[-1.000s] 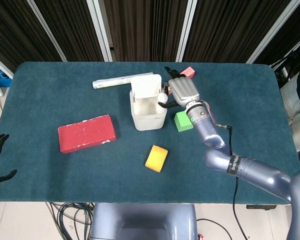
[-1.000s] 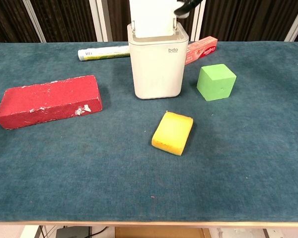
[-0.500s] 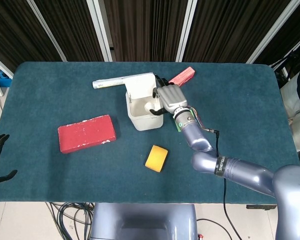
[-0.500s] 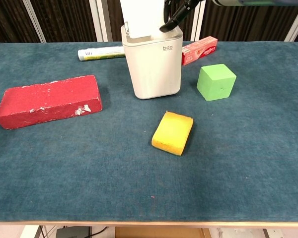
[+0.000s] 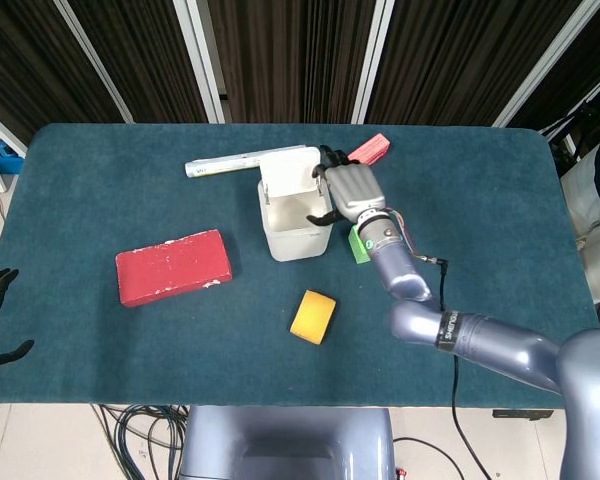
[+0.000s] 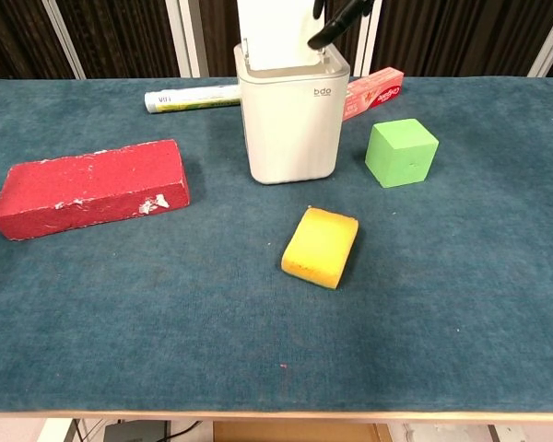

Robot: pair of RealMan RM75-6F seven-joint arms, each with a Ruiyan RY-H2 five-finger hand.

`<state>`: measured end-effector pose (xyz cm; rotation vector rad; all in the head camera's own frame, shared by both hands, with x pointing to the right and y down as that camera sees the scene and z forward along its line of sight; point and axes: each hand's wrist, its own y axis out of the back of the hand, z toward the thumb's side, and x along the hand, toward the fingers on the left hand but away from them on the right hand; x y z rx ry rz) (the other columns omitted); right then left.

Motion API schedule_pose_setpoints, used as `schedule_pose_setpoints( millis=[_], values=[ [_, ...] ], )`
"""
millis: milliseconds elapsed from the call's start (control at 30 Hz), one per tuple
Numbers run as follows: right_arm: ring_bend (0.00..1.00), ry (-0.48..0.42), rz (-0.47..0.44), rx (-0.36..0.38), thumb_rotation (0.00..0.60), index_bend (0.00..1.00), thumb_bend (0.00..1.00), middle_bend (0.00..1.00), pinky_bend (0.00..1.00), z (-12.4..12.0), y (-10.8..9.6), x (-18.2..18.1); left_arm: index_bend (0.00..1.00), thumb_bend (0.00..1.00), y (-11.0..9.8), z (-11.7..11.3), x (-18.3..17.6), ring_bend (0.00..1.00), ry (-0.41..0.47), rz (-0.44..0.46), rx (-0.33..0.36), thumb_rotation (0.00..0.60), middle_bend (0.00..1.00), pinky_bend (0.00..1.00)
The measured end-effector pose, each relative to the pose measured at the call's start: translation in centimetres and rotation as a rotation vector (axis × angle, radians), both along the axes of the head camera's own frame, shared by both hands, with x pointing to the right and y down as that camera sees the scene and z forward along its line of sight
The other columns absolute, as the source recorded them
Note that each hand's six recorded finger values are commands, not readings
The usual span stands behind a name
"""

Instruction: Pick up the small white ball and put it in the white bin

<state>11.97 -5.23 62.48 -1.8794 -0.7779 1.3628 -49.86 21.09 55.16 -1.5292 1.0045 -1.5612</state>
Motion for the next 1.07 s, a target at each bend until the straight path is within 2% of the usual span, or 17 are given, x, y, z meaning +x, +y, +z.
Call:
schedule_pose_setpoints(
  millis=[300,400,600,733,800,933,967,1067],
  values=[
    [0.12,-0.024,0.109,0.008,0.600,0.29,0.11,0.06,0.25,-1.9,0.1,6.0,0.13,0.17,0.0,0.0,0.0,0.02,-0.004,-0.001,0.001,0.600,0.16,0.00],
    [0.12,-0.010,0.139,0.014,0.600,0.29,0.11,0.06,0.25,-2.6,1.0,9.2,0.13,0.17,0.0,0.0,0.0,0.02,-0.005,-0.003,0.002,0.600,0.16,0.00],
    [0.12,0.047,0.166,0.070,0.600,0.27,0.12,0.06,0.24,-4.1,4.6,15.7,0.13,0.17,-0.1,0.0,0.1,0.02,-0.006,-0.006,0.010,0.600,0.16,0.00],
    [0.11,0.106,0.134,0.131,0.600,0.25,0.12,0.06,0.24,-4.9,8.3,19.7,0.13,0.17,-0.1,0.1,0.1,0.02,-0.010,-0.008,0.015,0.600,0.16,0.00],
    [0.11,0.131,0.114,0.174,0.600,0.24,0.12,0.06,0.24,-5.5,10.7,21.6,0.13,0.17,-0.1,0.1,0.1,0.02,-0.012,-0.008,0.015,0.600,0.16,0.00],
    [0.11,0.150,0.102,0.255,0.600,0.23,0.12,0.06,0.24,-6.8,16.0,24.8,0.13,0.17,-0.1,0.1,0.1,0.02,-0.015,-0.007,0.017,0.600,0.16,0.00],
    [0.11,0.156,0.112,0.269,0.600,0.22,0.12,0.06,0.24,-7.1,17.8,25.9,0.13,0.17,-0.1,0.1,0.1,0.02,-0.015,-0.007,0.016,0.600,0.16,0.00],
    [0.11,0.184,0.127,0.253,0.600,0.20,0.13,0.06,0.24,-6.7,22.8,28.0,0.13,0.17,-0.1,0.1,0.1,0.02,-0.011,-0.007,0.016,0.600,0.16,0.00]
  ],
)
